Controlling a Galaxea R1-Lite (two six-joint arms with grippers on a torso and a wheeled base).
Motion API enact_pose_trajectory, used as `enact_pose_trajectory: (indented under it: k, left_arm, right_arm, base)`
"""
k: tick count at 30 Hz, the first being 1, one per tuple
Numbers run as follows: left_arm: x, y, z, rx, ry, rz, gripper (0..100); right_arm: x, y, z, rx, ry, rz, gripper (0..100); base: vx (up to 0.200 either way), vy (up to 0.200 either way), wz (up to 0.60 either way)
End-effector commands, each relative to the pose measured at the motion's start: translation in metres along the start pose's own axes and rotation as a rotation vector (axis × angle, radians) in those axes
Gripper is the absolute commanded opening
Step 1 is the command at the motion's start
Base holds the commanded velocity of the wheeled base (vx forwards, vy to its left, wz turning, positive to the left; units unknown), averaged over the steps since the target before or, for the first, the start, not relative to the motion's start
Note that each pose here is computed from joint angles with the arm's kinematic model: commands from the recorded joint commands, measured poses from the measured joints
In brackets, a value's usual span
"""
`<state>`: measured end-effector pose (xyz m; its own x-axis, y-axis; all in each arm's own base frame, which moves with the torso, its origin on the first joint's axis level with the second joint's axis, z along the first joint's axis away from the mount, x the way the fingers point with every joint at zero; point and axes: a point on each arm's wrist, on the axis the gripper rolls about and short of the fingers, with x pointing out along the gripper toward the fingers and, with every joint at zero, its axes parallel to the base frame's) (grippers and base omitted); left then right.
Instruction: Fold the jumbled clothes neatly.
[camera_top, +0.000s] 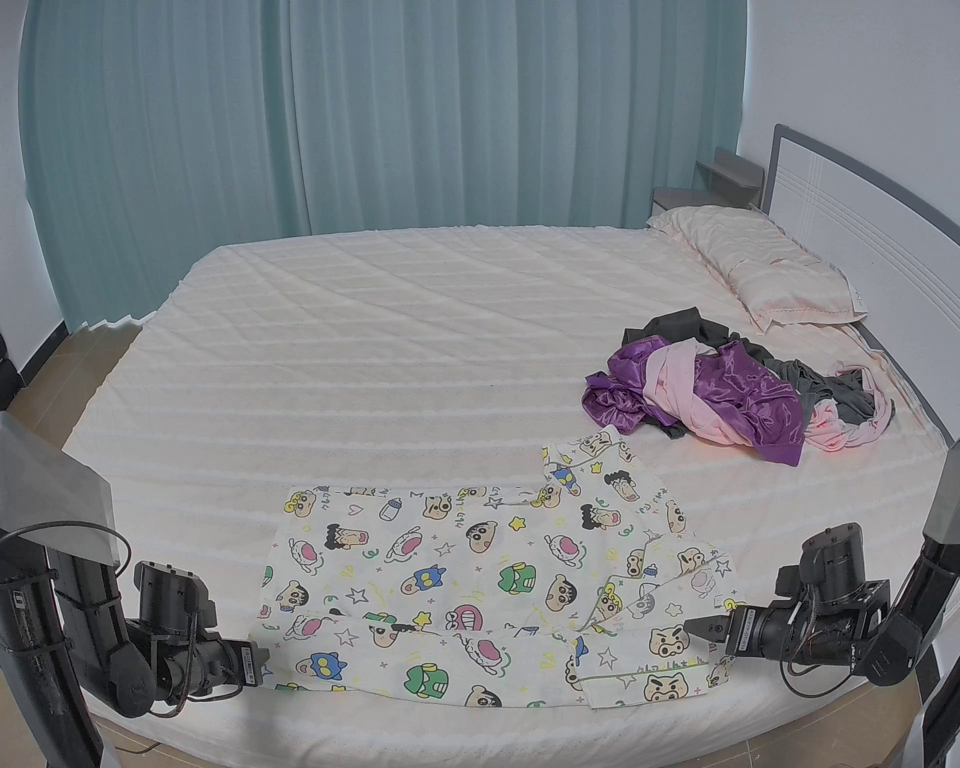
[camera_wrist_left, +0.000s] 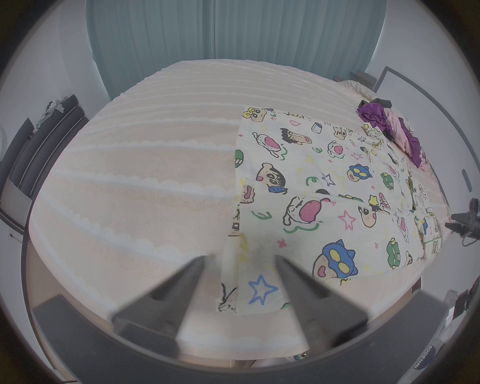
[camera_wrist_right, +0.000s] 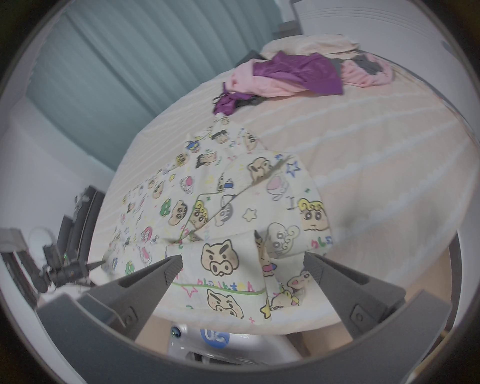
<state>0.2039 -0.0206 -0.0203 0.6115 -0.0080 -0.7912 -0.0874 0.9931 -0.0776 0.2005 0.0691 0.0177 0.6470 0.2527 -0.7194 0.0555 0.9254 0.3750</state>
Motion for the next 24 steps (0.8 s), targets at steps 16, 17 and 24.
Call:
enact_pose_trajectory:
  k: [16, 17, 24]
  left_arm:
    - [0.008, 0.003, 0.03, -0.044, -0.211, -0.094, 100]
    - [0.014, 0.002, 0.031, -0.039, -0.2, -0.127, 100]
    - [0.028, 0.001, 0.022, -0.022, -0.135, -0.176, 100]
  right_arm:
    - [0.045, -0.027, -0.006, -0.19, 0.079, 0.099, 100]
    - [0.046, -0.027, -0.007, -0.192, 0.067, 0.105, 100]
    - [0.044, -0.028, -0.007, -0.181, 0.072, 0.131, 100]
  base:
    - [0.0, 0.0, 0.0]
    - [0.0, 0.0, 0.0]
    - [0.0, 0.0, 0.0]
